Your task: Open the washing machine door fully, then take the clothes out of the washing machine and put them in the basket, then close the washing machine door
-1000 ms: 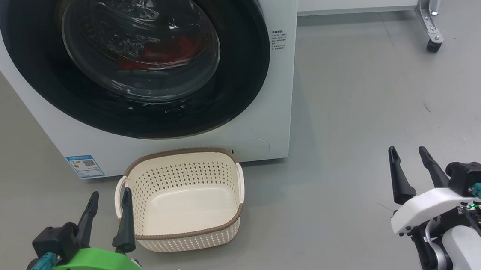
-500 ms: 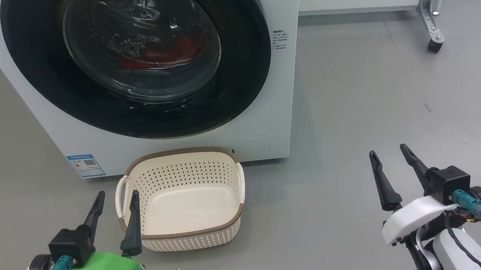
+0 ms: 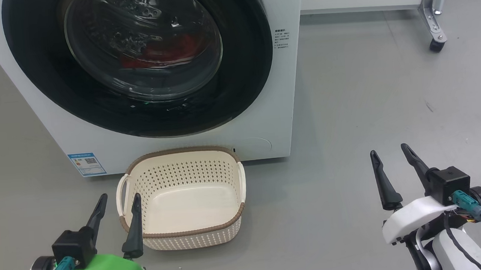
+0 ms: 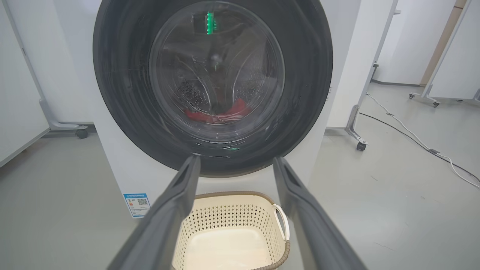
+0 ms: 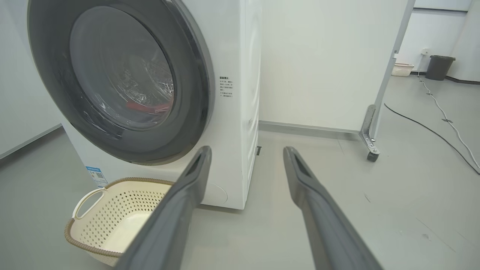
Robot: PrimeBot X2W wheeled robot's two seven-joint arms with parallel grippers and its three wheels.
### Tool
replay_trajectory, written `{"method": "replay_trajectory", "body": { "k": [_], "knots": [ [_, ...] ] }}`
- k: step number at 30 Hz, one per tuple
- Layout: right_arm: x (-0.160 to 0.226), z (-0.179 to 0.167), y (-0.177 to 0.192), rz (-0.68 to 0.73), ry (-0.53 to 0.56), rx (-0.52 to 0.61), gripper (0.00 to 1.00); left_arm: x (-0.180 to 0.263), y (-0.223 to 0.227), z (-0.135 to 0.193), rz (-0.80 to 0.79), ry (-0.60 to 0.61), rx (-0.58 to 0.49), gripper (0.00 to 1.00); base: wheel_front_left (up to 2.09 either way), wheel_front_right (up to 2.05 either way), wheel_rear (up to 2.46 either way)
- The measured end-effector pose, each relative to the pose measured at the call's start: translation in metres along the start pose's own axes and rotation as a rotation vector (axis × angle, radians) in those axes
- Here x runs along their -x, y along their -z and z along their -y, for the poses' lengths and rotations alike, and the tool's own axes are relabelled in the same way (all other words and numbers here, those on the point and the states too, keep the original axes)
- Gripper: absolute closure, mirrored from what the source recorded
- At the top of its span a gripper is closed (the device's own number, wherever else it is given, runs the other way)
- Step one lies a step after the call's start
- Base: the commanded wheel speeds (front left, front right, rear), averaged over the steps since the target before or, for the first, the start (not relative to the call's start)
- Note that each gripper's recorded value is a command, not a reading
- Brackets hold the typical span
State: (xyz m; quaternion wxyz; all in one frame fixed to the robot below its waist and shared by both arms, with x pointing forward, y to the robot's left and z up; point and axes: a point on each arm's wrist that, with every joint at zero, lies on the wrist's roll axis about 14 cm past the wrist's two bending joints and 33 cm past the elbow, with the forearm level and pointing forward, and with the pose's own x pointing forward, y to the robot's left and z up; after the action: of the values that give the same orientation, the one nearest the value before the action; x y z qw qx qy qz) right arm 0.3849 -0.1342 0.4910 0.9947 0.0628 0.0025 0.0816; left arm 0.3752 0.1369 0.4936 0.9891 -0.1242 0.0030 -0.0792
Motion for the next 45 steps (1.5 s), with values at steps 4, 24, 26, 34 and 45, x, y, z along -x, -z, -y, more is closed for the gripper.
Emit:
{"method": "replay_trajectory", "body": {
  "k": [4,24,26,34,45],
  "knots": [
    [0.000,0.004,0.000,0.004,0.021,-0.006,0.00,0.001,0.004,-0.004,-0.012,-0.014,0.007,0.00,0.00,0.00,0.00],
    [-0.002,0.009,0.003,-0.002,0.041,-0.012,0.80,-0.002,0.006,-0.009,-0.022,-0.032,0.001,0.00,0.00,0.00,0.00],
    [-0.002,0.009,0.003,-0.002,0.040,-0.012,1.00,-0.002,0.007,-0.009,-0.024,-0.033,0.001,0.00,0.00,0.00,0.00],
    [-0.003,0.007,0.004,-0.002,0.029,-0.025,1.00,-0.002,0.010,-0.010,-0.035,-0.036,0.000,0.00,0.00,0.00,0.00],
    [-0.014,0.014,0.000,0.043,0.081,-0.338,1.00,-0.013,0.009,-0.009,-0.029,-0.032,0.013,0.00,0.00,0.00,0.00]
  ]
}}
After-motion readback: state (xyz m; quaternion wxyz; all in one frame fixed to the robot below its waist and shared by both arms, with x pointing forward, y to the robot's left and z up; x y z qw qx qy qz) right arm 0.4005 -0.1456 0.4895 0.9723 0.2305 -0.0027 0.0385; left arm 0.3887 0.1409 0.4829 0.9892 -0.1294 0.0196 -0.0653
